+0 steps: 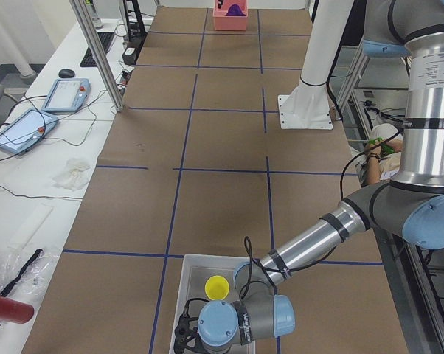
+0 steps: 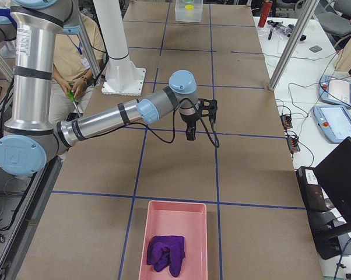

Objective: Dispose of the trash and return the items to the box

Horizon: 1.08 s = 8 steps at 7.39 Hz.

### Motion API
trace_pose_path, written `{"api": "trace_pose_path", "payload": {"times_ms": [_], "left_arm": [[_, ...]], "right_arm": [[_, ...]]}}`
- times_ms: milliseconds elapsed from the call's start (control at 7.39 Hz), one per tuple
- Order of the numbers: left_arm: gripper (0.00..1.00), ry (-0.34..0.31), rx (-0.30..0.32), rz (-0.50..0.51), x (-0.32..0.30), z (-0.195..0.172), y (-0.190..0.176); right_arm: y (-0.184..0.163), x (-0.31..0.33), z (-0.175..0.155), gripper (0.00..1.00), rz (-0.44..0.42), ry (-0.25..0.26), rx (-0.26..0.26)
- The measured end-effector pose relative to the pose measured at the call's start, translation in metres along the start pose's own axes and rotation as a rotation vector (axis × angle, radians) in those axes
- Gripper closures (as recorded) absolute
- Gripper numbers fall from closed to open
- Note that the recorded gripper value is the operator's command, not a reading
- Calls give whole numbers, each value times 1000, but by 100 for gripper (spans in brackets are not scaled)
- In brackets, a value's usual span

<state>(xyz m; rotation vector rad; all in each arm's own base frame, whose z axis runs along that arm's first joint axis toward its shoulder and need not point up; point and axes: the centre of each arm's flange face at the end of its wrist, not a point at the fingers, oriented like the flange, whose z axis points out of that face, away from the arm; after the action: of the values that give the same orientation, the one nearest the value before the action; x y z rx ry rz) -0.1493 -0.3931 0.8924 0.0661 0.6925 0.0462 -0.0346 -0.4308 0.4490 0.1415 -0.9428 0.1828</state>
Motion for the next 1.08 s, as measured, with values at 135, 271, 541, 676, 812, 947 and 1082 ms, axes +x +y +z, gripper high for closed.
{"api": "trace_pose_path", "payload": {"times_ms": [135, 271, 541, 676, 812, 947, 1082], "left_arm": [[0, 7, 1, -2, 0, 1, 1], [0, 9, 4, -1, 1, 0, -1], [0, 1, 32, 19, 10, -13, -11], [0, -7, 60, 33, 20, -30, -23], [0, -14, 85, 34, 37, -56, -40], [0, -17, 102, 24, 61, -91, -61], [0, -11, 121, 13, 95, -137, -83]], "right_arm": [[0, 0, 0, 0, 1, 0, 0], [0, 1, 0, 0, 1, 1, 0], [0, 1, 0, 0, 3, 2, -1], [0, 1, 0, 0, 4, 2, -1], [-1, 2, 1, 0, 6, 4, -3], [-2, 3, 1, 0, 14, 9, -7], [-3, 7, 2, 0, 24, 18, -9]]}}
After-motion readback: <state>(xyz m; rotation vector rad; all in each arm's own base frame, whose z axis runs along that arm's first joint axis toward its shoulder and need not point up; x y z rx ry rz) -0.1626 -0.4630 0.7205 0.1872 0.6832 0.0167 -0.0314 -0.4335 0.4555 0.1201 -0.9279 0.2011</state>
